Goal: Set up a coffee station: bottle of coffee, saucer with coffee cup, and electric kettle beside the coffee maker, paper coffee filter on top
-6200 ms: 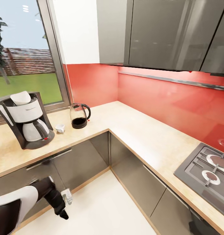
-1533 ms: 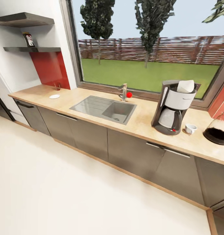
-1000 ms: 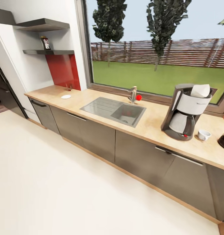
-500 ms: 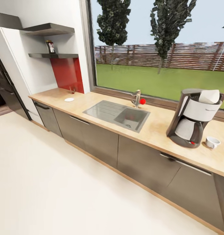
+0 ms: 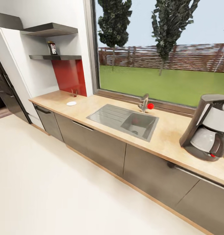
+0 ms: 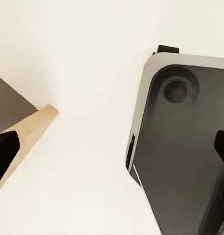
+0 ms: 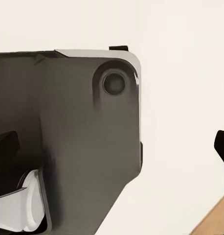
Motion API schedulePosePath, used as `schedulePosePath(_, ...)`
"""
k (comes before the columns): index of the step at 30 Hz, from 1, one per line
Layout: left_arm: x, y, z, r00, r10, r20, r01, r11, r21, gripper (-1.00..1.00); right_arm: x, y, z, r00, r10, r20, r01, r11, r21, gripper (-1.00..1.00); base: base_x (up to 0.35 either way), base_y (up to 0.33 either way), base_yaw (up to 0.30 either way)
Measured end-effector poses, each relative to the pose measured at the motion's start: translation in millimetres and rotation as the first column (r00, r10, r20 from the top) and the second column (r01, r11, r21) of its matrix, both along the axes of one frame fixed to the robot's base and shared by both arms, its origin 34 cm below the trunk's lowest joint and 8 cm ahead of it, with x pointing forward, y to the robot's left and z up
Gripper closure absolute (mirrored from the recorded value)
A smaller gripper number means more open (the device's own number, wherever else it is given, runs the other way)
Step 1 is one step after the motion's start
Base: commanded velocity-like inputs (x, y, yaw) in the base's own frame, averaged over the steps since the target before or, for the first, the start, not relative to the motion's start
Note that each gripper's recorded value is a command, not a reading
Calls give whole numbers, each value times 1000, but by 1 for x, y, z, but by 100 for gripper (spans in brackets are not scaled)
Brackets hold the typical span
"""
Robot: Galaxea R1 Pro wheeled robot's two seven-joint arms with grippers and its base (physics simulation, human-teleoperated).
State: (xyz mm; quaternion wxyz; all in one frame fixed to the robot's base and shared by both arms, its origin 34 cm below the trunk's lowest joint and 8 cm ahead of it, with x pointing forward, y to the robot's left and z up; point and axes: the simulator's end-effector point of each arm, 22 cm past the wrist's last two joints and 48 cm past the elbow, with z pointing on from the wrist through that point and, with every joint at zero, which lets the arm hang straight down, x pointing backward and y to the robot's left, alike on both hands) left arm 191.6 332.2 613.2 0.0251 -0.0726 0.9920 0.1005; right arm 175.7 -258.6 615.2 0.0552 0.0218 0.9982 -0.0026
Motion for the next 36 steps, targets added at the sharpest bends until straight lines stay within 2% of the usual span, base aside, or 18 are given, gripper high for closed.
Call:
schedulePosePath(19, 4, 0, 1, 1000, 0, 10, 0, 1000, 0, -100, 3, 1, 1, 1000, 1, 9, -1, 1000, 1, -100, 295, 205, 241)
schedulePosePath(36, 8, 0, 2, 1000, -1, 21, 1, 1000, 0, -100, 7, 2, 1, 1000, 1, 18, -1, 1000, 2, -100, 331, 52, 255)
